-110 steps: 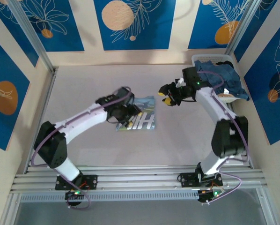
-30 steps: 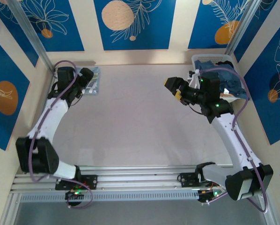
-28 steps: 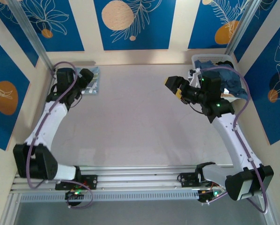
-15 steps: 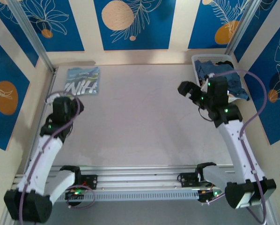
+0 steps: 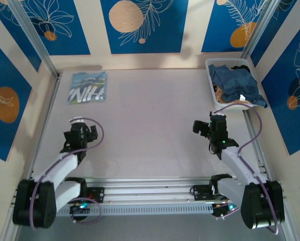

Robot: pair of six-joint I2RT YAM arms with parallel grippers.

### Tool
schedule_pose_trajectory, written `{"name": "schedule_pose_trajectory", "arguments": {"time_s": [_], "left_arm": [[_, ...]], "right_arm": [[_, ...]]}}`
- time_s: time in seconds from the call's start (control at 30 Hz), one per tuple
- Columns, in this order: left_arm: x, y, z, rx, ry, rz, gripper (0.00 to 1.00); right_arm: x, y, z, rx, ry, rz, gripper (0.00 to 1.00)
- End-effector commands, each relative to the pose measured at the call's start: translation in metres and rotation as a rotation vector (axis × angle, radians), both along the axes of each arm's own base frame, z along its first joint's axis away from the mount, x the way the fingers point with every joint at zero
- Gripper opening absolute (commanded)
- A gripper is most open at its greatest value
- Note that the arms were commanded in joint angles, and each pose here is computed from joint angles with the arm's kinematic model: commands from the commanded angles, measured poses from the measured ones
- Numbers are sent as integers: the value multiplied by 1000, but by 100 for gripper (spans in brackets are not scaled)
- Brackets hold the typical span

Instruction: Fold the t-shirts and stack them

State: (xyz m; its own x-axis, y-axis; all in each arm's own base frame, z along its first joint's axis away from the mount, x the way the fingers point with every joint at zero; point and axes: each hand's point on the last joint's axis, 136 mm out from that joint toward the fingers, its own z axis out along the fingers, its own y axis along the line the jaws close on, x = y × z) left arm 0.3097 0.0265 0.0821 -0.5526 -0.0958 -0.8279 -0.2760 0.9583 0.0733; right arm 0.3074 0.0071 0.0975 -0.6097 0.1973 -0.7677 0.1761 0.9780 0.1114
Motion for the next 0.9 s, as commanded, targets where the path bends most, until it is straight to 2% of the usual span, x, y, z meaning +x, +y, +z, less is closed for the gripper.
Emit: {"name": "schedule_pose_trajectory", "arguments": {"time_s": [0.0,0.1,0.27,0.4,0.57,0.63,0.7,0.87], "left_arm": [[38,-5,24,6,-132,-34,100],[61,-10,23,8,-130,-74,100],[90,-17,20,22,-125,-166,100],[88,-13,18,4,-154,-159,100],[67,-18,22,10,-314,-195,100],[67,-17,17,14,-349,-186,100],[75,-23,10,3,-256,-218,100],[83,-30,7,8,-227,-259,100]], "right_arm": [[29,-7,16,-38,-139,-4,99],[42,-7,5,-10,-158,5,99],[68,-4,13,5,-232,51,99],[84,4,17,-4,-269,130,99],[86,9,0,1,-313,182,99],[84,8,-1,-6,-352,177,99],[81,4,-2,-8,-348,153,99],[88,5,-4,-1,-316,159,99]]}}
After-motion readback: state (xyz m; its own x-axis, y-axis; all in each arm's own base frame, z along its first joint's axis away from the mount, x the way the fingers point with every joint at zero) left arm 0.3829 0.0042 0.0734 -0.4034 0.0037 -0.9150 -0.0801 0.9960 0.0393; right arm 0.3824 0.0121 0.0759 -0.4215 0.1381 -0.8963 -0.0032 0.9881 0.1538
